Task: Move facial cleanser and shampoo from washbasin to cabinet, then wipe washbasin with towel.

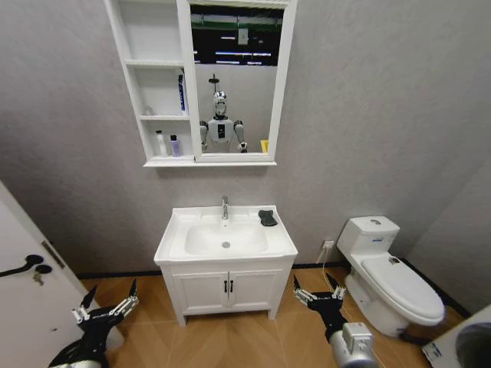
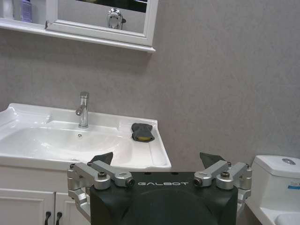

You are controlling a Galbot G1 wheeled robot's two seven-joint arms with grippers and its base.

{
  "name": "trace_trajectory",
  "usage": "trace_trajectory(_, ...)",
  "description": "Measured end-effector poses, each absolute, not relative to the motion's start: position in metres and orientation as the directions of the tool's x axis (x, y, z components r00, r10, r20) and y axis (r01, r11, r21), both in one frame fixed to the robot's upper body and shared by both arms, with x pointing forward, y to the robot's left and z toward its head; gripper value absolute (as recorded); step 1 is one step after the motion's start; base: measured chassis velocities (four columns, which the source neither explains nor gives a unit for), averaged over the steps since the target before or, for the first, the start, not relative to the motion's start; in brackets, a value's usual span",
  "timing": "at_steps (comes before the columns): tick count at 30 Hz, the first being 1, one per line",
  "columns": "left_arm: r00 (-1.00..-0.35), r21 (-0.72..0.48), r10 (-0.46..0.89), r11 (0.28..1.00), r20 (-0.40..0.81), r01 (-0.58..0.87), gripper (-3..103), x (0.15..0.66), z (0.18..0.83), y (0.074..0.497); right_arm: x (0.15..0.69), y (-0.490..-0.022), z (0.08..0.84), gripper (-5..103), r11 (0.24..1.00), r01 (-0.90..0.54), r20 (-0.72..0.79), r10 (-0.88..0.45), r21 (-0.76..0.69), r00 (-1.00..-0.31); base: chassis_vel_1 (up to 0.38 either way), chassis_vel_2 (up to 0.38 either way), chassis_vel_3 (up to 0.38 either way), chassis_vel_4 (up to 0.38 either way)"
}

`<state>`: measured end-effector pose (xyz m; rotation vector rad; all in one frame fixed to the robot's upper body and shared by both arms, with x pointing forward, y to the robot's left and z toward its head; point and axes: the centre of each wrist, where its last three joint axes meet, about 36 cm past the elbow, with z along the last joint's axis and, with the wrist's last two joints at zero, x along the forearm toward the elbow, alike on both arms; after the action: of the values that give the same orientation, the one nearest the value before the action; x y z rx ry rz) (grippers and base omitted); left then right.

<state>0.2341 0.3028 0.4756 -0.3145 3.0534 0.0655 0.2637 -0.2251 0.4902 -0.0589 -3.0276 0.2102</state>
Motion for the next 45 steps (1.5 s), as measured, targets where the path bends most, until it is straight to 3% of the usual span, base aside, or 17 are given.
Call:
trace_trajectory(16, -0.976, 0.035, -0.202, 0.978, -0.075, -0.205, 100, 0.234, 0.476, 0.303, 0.264, -0.233, 0.474, 100, 0.983, -0.022, 0.043, -0.014, -0.185, -0.999, 0.302, -0.278, -0.291, 0.300)
trace_trajectory(45, -0.977, 0.035, -0.202, 0.978, -0.075, -0.205, 100, 0.234, 0.476, 0.303, 0.265, -0.234, 0.474, 100, 0.981, -0.019, 0.045, -0.010, -0.194, -0.999, -0.015, 0.004, 0.008, -0.001)
